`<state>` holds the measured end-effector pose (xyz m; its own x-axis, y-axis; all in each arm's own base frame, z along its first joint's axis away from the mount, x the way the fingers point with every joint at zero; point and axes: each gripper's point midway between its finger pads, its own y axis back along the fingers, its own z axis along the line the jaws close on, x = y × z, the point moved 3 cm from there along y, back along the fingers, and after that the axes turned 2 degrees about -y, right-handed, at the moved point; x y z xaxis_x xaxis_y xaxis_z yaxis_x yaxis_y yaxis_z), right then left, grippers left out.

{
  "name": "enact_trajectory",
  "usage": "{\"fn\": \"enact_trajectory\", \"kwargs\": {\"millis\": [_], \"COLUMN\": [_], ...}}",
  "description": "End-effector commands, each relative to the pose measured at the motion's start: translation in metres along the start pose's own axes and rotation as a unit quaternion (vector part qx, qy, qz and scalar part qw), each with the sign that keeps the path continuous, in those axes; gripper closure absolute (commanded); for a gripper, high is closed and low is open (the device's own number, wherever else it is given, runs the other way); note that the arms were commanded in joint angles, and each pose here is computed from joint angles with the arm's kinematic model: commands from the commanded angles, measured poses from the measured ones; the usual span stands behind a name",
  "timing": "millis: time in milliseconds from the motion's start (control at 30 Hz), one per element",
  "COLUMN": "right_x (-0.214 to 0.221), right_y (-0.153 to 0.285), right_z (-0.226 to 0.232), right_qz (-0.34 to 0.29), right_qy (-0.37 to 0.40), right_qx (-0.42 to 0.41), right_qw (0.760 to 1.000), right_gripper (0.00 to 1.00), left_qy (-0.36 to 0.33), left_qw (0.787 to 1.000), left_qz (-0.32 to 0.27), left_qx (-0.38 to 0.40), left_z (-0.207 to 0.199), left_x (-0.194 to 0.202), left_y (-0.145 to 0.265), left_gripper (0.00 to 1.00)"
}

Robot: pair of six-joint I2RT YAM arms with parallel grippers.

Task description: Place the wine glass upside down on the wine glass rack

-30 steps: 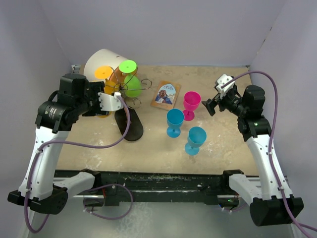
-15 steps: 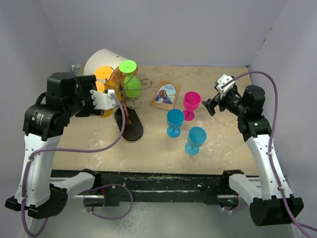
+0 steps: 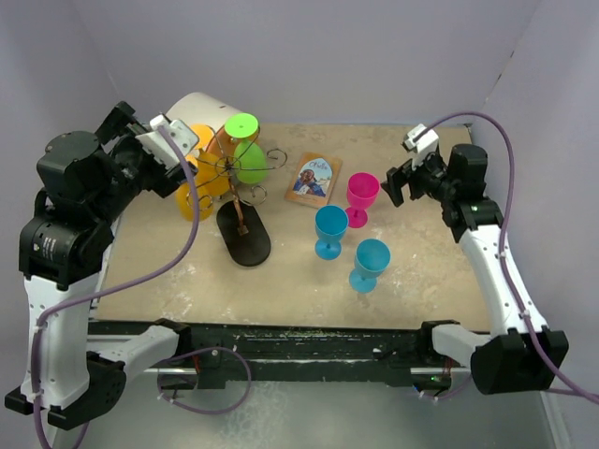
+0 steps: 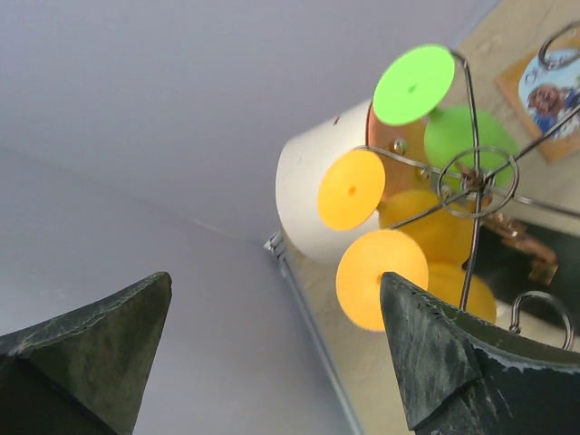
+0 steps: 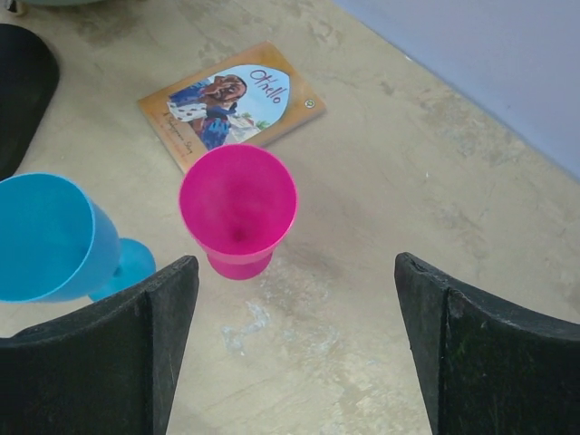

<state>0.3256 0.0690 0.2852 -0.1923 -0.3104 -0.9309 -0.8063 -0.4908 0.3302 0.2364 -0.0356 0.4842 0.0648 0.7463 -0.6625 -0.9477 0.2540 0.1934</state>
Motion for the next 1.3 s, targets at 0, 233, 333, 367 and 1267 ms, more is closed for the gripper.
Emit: {"fn": "enact_trajectory", "kwargs": {"millis": [0,233,333,367,1267], "right_x": [-0.018,-0.006,-0.002,0.001,0.039], "right_y": [-0.004,-0.027,-0.038,-0.043,-0.106], "right_z": [-0.015,-0.02,-0.019,-0.019,-0.001], "right_qz": [0.017,0.085,0.11,0.118,0.233], "right_qy": [-0.017,-0.036,-0.042,-0.045,-0.041], "right_qx": [0.026,0.02,0.016,0.014,-0.004], "right_qw": [0.999,0.996,0.993,0.992,0.972], "right_gripper": [0.1,0.21,0.25,0.26,0.7], "left_qy": [0.1,0.099,0.092,0.09,0.076], "left_qw": [0.992,0.993,0.994,0.994,0.994], "left_qz": [-0.069,-0.066,-0.06,-0.059,-0.067], "left_qx": [-0.022,-0.019,-0.017,-0.02,-0.047], "left_z": [0.008,0.005,0.003,0.004,0.019], "left_x": [-0.028,-0.024,-0.02,-0.02,-0.027], "left_y": [-0.003,-0.006,-0.007,-0.007,0.009], "left_gripper": [0.01,0.01,0.01,0.01,0.01]}}
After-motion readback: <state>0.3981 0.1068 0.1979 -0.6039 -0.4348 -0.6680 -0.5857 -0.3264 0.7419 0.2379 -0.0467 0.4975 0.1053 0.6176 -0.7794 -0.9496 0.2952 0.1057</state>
